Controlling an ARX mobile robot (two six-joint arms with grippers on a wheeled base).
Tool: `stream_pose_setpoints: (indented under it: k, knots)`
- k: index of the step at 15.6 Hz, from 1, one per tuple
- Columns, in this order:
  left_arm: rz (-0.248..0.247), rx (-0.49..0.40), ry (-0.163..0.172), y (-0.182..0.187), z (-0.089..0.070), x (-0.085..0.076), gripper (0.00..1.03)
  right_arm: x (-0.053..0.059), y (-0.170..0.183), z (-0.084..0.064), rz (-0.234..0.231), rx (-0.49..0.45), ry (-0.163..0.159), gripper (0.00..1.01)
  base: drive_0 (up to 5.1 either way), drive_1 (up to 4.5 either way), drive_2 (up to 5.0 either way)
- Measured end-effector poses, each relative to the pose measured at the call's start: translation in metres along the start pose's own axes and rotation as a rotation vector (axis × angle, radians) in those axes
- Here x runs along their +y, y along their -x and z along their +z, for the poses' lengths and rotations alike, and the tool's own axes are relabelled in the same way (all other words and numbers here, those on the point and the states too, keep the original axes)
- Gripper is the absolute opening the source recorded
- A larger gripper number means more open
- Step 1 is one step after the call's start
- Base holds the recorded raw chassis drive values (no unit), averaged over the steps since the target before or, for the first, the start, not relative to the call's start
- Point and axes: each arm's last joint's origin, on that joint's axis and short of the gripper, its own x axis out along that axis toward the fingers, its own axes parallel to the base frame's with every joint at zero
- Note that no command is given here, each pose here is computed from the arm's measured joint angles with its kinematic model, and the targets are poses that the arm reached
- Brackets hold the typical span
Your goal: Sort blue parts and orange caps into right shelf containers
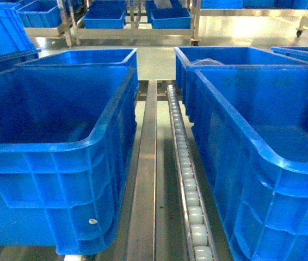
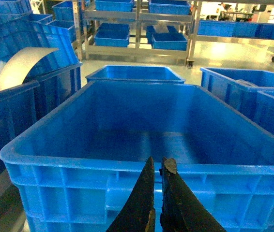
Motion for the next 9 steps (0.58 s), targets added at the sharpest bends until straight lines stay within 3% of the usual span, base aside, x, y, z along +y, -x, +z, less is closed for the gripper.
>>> stream_pose_setpoints:
  k: [1,7,8,9]
  knots:
    - [-0.001,0.014,0.000,0.0034,-0.0012,0.0000,0.02,-0.0001,0.0016,0.0044,-0.001,-0.040,0.000,0.01,0.0,0.00,0.0]
    - [-0.003,0.013,-0.001,0.0109,-0.0034,0.0000,0.02,0.0000,0.0014,0.0021,0.000,-0.026,0.000,0.01,0.0,0.00,0.0]
    - [-0.003,0.013,-0.001,0.0109,-0.0033,0.0000,0.11,0.0000,0.0014,0.0021,0.000,-0.026,0.000,0.01,0.0,0.00,0.0]
    - [-0.003,0.013,-0.001,0.0109,-0.0033,0.0000,0.23,0.0000,0.0014,0.0022,0.000,-0.027,0.000,0.14,0.0,0.00,0.0]
